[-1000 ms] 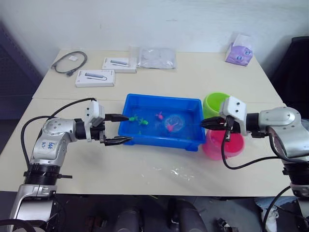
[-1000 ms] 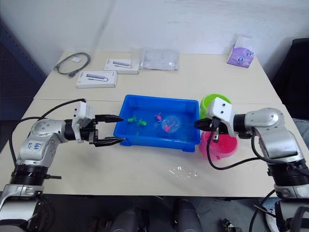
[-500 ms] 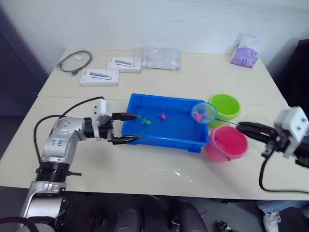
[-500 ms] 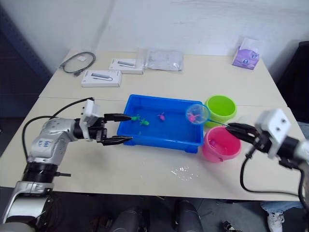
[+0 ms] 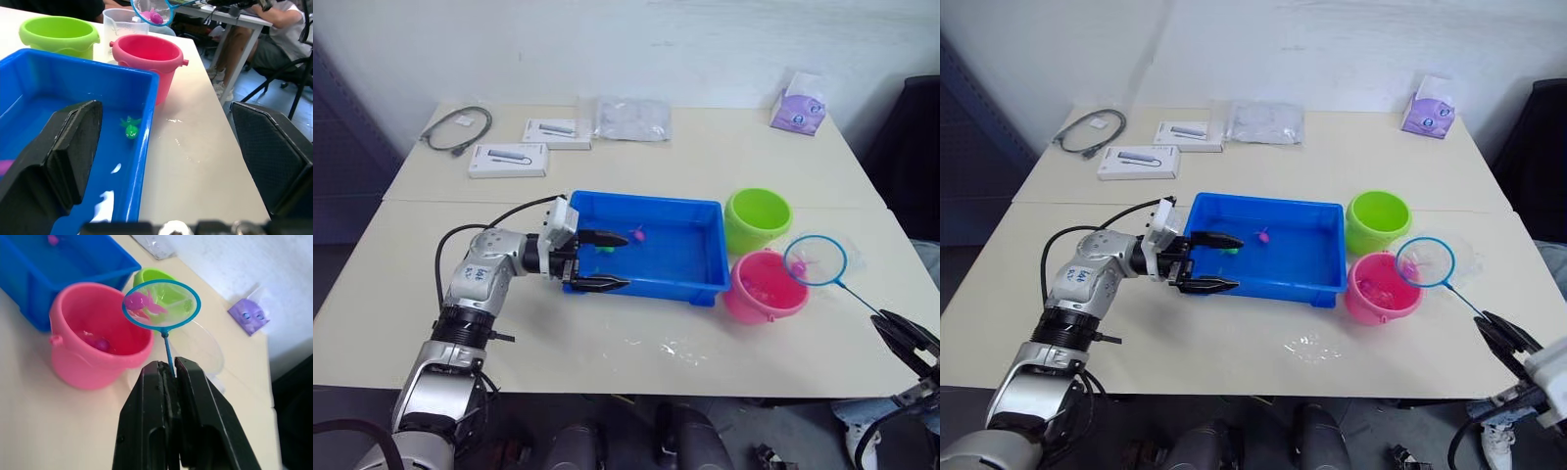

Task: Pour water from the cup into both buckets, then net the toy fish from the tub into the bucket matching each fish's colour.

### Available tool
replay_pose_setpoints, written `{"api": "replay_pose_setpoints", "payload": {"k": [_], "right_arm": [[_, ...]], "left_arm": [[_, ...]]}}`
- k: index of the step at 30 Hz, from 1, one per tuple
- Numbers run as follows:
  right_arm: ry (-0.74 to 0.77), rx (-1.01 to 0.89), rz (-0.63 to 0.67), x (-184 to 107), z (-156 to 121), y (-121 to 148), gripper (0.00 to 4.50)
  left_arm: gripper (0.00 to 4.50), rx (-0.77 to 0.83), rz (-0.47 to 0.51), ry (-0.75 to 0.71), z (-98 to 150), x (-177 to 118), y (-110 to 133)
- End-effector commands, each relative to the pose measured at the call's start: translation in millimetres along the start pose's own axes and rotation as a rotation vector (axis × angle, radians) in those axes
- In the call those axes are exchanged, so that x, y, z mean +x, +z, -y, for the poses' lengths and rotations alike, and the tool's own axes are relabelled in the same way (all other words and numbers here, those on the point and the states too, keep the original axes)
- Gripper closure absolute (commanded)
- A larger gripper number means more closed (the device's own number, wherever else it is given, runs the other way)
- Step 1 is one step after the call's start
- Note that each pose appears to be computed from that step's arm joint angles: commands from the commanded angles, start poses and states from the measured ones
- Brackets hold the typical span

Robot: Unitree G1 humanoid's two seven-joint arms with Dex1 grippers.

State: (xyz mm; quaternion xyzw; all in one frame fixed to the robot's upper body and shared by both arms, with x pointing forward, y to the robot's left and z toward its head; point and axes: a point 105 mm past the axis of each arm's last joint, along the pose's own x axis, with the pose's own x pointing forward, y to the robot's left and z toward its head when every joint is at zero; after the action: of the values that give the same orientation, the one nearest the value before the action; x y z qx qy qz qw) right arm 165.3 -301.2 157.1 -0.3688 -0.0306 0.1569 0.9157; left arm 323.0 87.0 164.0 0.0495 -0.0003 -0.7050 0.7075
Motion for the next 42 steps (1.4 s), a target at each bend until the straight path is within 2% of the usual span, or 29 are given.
{"api": "replay_pose_setpoints", "payload": {"k": [1, 5, 8, 18, 21, 29, 32, 35, 37, 41, 42], "right_arm": [[-0.024, -0.240, 0.009, -1.2, -0.1, 2.3, 4.50], [-0.110, -0.404, -0.021, -0.5, 9.8, -5.5, 4.50], [-0.097, -0.494, -0.012, 3.1, 4.9, -7.5, 4.50], [-0.051, -0.984, 0.024, 19.7, -1.2, 1.1, 4.50], [-0.020, -1.031, 0.027, 18.1, -7.0, -7.1, 4.50], [-0.073, -1.105, 0.063, 21.8, -1.0, 0.4, 4.50], [-0.135, -0.966, 0.094, 24.2, 8.6, 11.5, 4.50], [-0.110, -0.589, 0.212, 37.0, 2.4, 36.7, 4.50], [-0.041, -0.267, 0.247, 46.6, -5.4, 46.2, 4.50], [-0.002, 0.038, 0.339, 70.5, -2.0, 76.7, 4.50], [0.047, 0.117, 0.344, 78.6, -6.5, 81.9, 4.50]], "left_arm": [[0.03, 0.013, 0.010, -0.036, 2.4, 4.9, 6.7], [0.03, 0.014, 0.013, -0.039, 3.1, 6.6, 6.2], [0.03, 0.014, 0.015, -0.040, 5.0, 7.6, 5.1], [0.03, 0.014, 0.031, 0.000, 5.5, 6.7, -3.3], [0.03, 0.038, 0.040, 0.021, 2.7, 7.7, -1.2], [0.03, 0.086, 0.054, 0.076, -3.2, 6.7, 0.1], [0.03, 0.087, 0.055, 0.088, -4.6, 4.7, -0.2], [0.03, 0.076, 0.055, 0.131, -7.9, -7.4, -0.4], [0.03, 0.067, 0.047, 0.166, -9.5, -19.1, -1.7], [0.03, 0.047, 0.033, 0.257, -11.7, -45.4, -4.5], [0.03, 0.043, 0.035, 0.283, -12.5, -51.5, -4.3]]}}
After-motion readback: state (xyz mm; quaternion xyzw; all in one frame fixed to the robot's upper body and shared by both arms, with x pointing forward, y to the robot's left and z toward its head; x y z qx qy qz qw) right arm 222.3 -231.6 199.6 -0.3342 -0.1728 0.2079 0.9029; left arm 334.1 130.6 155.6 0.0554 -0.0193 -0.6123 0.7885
